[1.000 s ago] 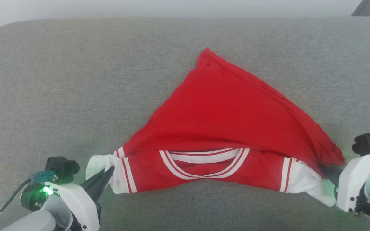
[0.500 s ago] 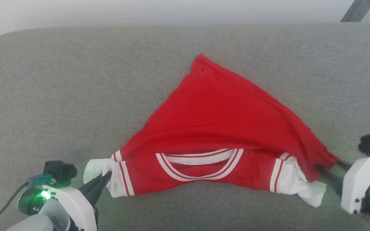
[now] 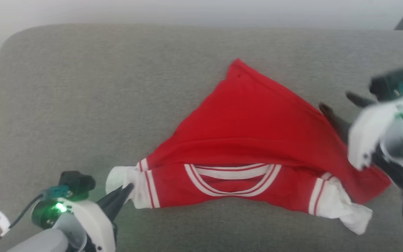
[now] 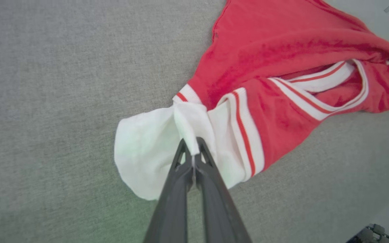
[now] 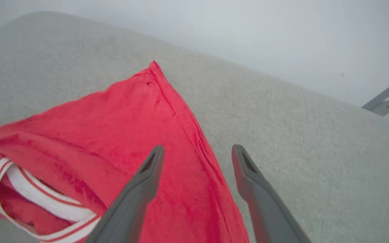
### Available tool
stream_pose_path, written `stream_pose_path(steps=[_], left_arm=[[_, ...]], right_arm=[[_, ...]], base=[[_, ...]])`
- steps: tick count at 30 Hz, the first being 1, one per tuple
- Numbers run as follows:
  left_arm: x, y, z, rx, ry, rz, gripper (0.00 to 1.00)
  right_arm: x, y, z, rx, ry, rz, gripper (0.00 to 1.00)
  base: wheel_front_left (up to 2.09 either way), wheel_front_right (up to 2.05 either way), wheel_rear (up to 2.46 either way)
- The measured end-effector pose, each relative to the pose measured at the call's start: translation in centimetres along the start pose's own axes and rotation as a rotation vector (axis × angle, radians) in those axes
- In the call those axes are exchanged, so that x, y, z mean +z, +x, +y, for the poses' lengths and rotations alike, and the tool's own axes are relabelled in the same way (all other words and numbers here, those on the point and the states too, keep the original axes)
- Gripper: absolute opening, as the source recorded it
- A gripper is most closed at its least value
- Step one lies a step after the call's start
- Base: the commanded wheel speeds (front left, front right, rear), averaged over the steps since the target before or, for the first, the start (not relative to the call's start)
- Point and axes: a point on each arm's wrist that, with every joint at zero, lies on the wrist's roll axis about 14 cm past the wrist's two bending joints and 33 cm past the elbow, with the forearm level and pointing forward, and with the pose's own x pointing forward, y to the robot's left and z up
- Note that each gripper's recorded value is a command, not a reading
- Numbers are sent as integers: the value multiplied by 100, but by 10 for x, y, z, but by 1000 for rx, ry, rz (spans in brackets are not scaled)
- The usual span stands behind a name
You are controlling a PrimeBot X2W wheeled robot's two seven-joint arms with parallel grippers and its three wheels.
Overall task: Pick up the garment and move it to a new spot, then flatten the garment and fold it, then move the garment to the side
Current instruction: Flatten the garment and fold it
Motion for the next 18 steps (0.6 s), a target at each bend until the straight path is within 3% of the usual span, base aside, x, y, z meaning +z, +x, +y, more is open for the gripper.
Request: stream_pose_path(steps=[8,18], left_arm=[[1,-2,0,7,-8,-9,0],[-2,-2,4,14,-22,-11,0]], right_arm=[[32,76,32,104,-55,3,100],[7,153,55,158,-130,213,100]], base=[[0,0,0],[0,0,0]])
